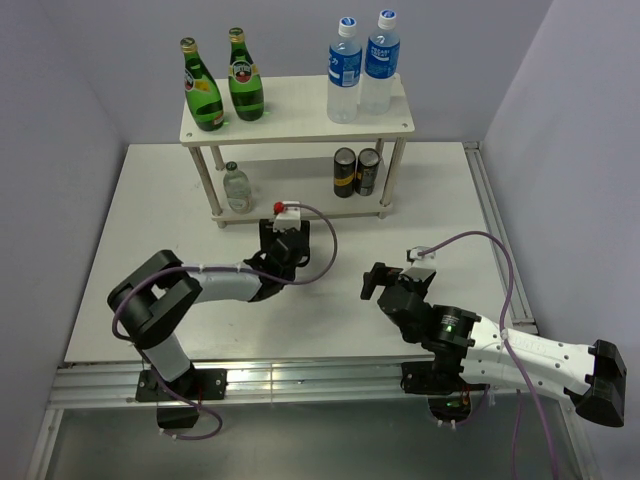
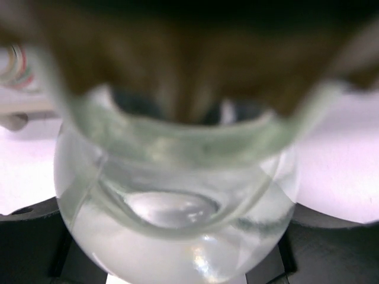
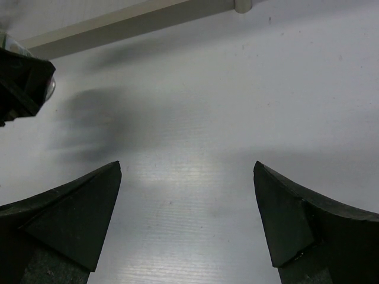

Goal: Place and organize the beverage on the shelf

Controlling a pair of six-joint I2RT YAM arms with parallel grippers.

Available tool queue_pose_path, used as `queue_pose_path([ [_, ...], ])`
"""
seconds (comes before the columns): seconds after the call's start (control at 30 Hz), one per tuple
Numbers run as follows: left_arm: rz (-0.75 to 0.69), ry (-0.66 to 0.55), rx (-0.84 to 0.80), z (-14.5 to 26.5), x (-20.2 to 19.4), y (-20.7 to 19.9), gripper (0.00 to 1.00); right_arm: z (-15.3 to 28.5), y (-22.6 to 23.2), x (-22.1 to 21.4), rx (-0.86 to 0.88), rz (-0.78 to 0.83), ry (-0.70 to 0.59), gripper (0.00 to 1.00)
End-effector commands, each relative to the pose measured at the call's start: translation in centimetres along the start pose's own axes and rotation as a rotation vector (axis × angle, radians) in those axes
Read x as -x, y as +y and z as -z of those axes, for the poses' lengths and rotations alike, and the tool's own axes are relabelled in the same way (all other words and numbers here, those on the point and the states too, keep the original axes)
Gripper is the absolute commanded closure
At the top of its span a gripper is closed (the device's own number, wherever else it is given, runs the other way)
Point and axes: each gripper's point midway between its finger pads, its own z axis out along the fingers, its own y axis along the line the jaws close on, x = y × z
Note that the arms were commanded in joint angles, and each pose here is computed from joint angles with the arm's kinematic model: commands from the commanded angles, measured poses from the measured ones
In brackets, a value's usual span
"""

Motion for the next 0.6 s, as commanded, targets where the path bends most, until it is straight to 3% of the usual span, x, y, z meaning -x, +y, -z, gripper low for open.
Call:
queue_pose_path([
  [0.0, 0.162, -0.187, -0.035, -0.8, 9.4, -1.1, 1.00, 0.1, 0.6, 1.0, 0.012, -0.036, -0.031, 0.00],
  [0.27, 0.197, -0.217, 0.002, -4.8, 12.7, 0.7, 1.00, 0.1, 0.6, 1.0, 0.015, -0.036, -0.032, 0.00],
  [0.57, 0.202, -0.212, 0.071, -8.2, 12.5, 2.2, 1.00, 0.1, 0.6, 1.1, 0.013, -0.038, -0.034, 0.00],
])
